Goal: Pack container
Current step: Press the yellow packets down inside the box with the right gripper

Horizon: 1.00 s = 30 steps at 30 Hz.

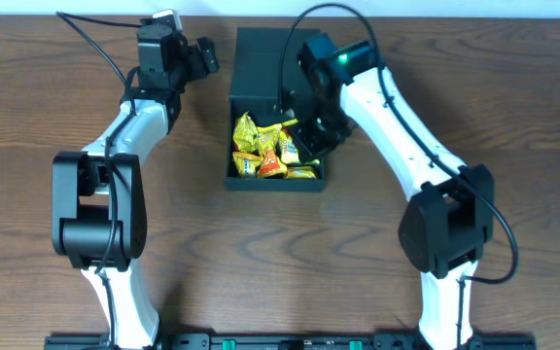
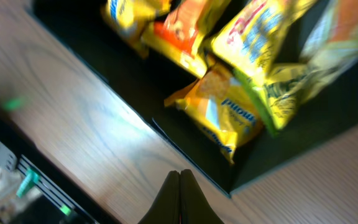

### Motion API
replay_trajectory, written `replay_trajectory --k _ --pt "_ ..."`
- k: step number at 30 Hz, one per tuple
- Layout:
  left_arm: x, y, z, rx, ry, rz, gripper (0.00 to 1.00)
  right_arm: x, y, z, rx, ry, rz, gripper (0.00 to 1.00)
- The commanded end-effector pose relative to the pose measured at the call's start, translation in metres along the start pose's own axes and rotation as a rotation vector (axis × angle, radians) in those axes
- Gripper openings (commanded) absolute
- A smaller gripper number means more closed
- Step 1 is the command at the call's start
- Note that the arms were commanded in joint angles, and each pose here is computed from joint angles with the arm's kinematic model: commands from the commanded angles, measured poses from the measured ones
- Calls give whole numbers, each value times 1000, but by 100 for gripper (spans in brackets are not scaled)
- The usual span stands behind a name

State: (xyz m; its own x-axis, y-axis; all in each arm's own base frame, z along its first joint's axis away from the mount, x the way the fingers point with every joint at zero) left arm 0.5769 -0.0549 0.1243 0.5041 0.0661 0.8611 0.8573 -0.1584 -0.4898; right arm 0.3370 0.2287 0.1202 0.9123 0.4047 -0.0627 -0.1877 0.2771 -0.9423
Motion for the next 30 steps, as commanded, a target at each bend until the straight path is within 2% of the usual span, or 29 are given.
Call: replay_trajectory --k 1,12,17,21,25,30 --pt "8 0 2 10 44 -17 95 -8 9 8 42 -98 28 1" --pt "8 0 3 17 153 -18 95 -17 32 35 88 -201 62 1" --pt "10 -2 20 120 154 -20 95 -17 35 36 76 -239 60 1" --pt "11 -3 28 144 150 -21 95 -11 39 17 -38 -228 51 1" --pt "12 -3 34 155 145 -21 95 3 39 13 -66 -250 -5 1" --pt "14 -6 54 184 135 -25 95 7 45 -1 -136 -286 -5 1"
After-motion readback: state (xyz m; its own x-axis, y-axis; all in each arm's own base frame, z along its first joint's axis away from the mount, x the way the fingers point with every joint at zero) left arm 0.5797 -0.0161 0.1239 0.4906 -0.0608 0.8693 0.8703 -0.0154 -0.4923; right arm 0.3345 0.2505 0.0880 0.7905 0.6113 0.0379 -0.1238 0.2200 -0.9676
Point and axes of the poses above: each gripper's point midway between its finger pads, its own y axis out along the fingers, its own z axis along the line the jaws close on, x = y × z, the point moved 1 cm from there along -y, back along the fingers, and after that the axes turned 14 degrees about y, right-handed, at the moved point
